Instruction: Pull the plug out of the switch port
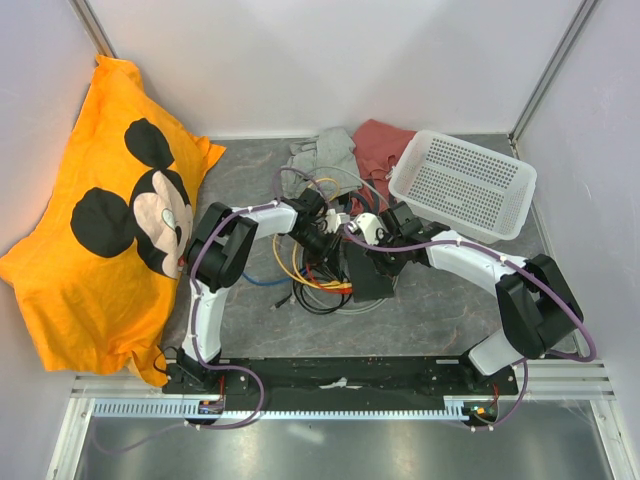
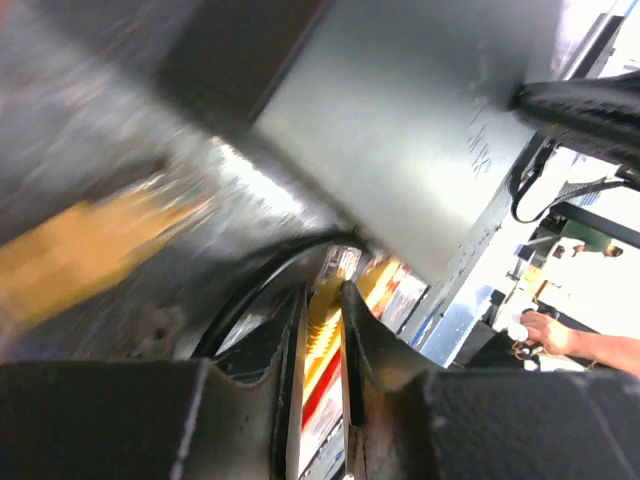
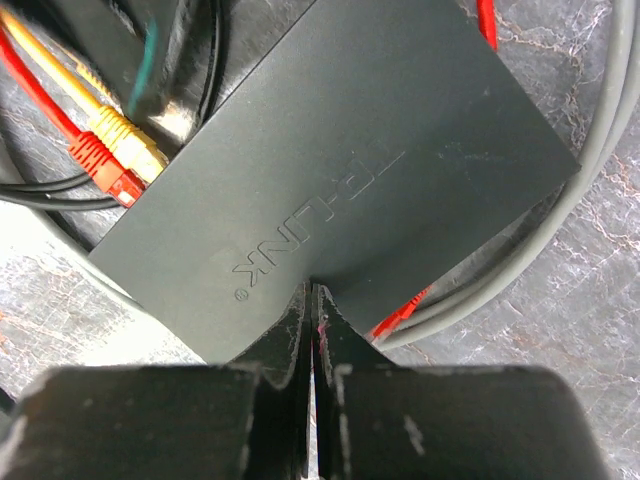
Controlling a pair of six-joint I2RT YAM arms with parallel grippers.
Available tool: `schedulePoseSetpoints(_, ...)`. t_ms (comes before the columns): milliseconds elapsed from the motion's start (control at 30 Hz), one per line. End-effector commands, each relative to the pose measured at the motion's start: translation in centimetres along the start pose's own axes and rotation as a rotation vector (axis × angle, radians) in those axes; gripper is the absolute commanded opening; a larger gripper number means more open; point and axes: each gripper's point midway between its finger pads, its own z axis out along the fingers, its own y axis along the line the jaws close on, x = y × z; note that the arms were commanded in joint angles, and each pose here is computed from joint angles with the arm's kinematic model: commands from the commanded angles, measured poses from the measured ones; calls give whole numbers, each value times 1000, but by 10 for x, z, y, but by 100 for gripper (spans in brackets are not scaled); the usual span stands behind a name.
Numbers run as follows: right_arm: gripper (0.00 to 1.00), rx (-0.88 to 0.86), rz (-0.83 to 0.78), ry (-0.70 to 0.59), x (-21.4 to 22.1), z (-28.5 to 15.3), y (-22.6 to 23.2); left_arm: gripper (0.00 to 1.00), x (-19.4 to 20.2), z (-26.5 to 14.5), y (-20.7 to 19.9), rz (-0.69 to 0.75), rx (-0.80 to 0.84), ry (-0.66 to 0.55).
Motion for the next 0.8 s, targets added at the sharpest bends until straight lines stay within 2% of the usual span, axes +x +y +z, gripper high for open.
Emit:
schedulePoseSetpoints(0,0,47,-5,178,51,9,-7,2,24,-1,80,-35,-287,38)
schedulePoseSetpoints(400,0,41,-8,177,51,10,-6,2,11,-11,69,49,-270,6)
schedulePoseSetpoints(600,0,38,-11,178,52,10,-5,2,-22,-42,51,256,-320,-46)
schedulePoseSetpoints(767,0,32,-10,176,52,12,-4,2,-30,-67,44,420,-374,-18)
